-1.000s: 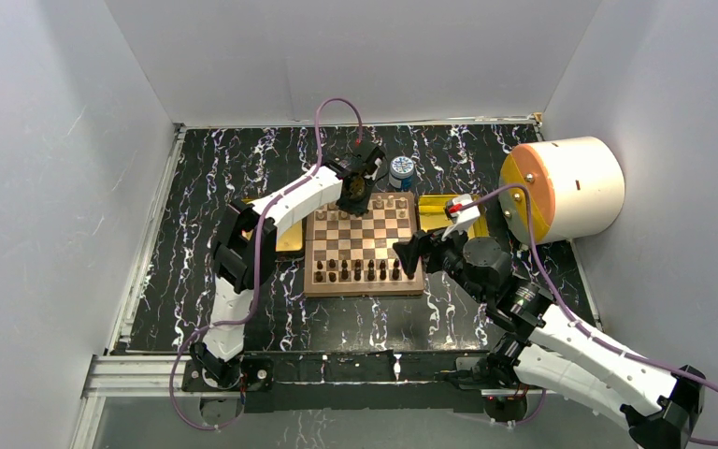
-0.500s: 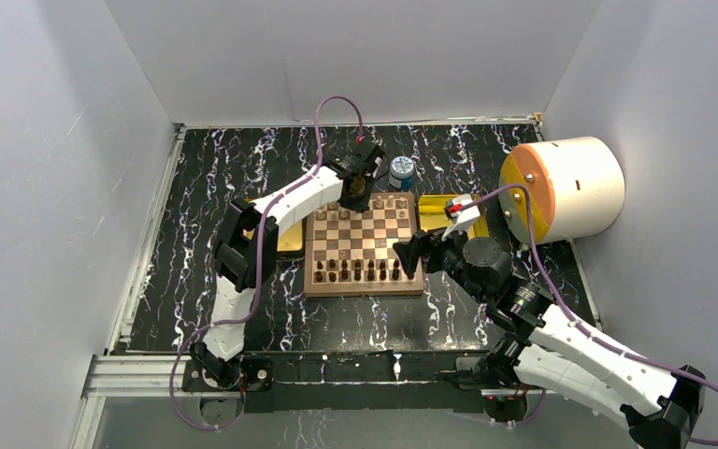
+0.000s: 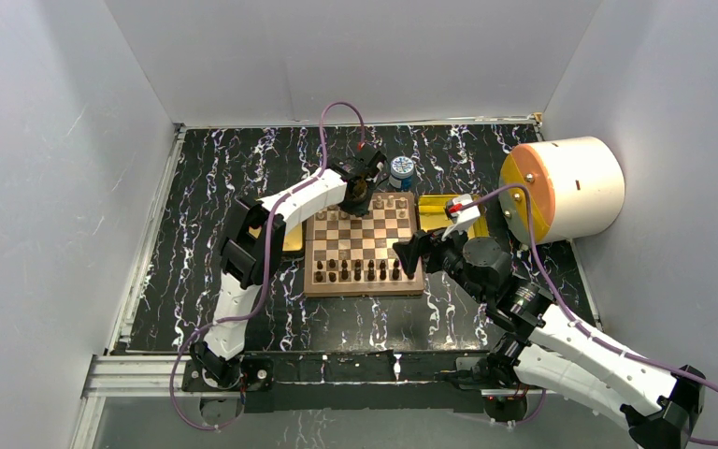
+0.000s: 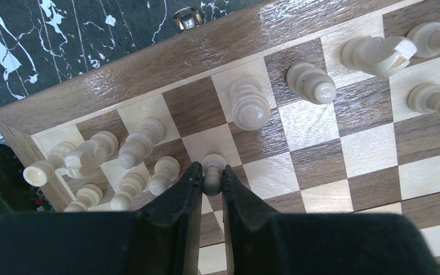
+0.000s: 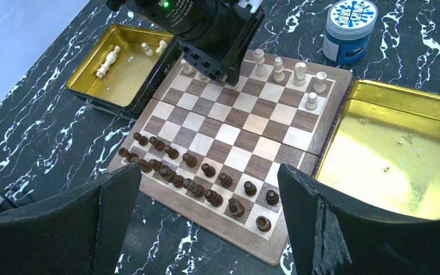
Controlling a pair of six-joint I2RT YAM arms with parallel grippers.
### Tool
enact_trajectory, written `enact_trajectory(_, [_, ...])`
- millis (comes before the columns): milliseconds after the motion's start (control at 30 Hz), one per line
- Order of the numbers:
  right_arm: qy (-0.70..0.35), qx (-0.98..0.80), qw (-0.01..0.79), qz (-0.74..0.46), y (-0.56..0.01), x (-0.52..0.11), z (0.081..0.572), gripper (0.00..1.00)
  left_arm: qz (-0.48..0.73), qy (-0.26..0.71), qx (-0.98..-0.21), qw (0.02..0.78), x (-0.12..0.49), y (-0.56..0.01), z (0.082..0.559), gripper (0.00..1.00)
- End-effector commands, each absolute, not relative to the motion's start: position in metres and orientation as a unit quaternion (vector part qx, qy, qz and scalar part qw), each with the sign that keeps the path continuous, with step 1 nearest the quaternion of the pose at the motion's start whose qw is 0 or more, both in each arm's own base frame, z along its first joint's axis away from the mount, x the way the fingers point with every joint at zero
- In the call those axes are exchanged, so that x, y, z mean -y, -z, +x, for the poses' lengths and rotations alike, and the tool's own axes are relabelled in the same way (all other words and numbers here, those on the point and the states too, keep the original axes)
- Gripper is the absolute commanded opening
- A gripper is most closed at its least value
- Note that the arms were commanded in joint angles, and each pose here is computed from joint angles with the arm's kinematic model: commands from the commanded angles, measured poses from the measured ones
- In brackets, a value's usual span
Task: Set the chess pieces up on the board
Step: Place the chess piece on the chessboard.
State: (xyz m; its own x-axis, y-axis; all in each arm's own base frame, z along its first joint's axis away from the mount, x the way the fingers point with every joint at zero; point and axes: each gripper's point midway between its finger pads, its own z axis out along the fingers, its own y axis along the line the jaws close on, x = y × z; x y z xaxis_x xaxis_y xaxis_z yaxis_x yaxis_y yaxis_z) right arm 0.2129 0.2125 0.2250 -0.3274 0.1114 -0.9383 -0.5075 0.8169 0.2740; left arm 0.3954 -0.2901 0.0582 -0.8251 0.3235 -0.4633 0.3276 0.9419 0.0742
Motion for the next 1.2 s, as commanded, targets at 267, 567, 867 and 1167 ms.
enact_trajectory(267, [-0.286, -0.753, 0.581, -0.115, -0.2428, -0.215, 0.217, 0.99, 0.177, -0.008, -0.952, 0.251, 0.2876, -0.06, 0.3992, 0.11])
enact_trajectory(567, [-0.286, -0.752, 0.582, -0.116, -0.2432, -0.2162, 0.2179, 0.99, 0.179, -0.011, -0.952, 0.248, 0.2864, -0.0568, 0.3982, 0.16])
enact_trajectory(867, [-0.288, -0.754, 0.578, -0.116, -0.2406, -0.2182, 0.2176, 0.99, 0.181, -0.013, -0.951, 0.25, 0.286, -0.0575, 0.4002, 0.14])
enact_trajectory(1167, [-0.29, -0.753, 0.581, -0.112, -0.2426, -0.2168, 0.2172, 0.99, 0.18, -0.013, -0.952, 0.249, 0.2863, -0.0542, 0.3997, 0.14])
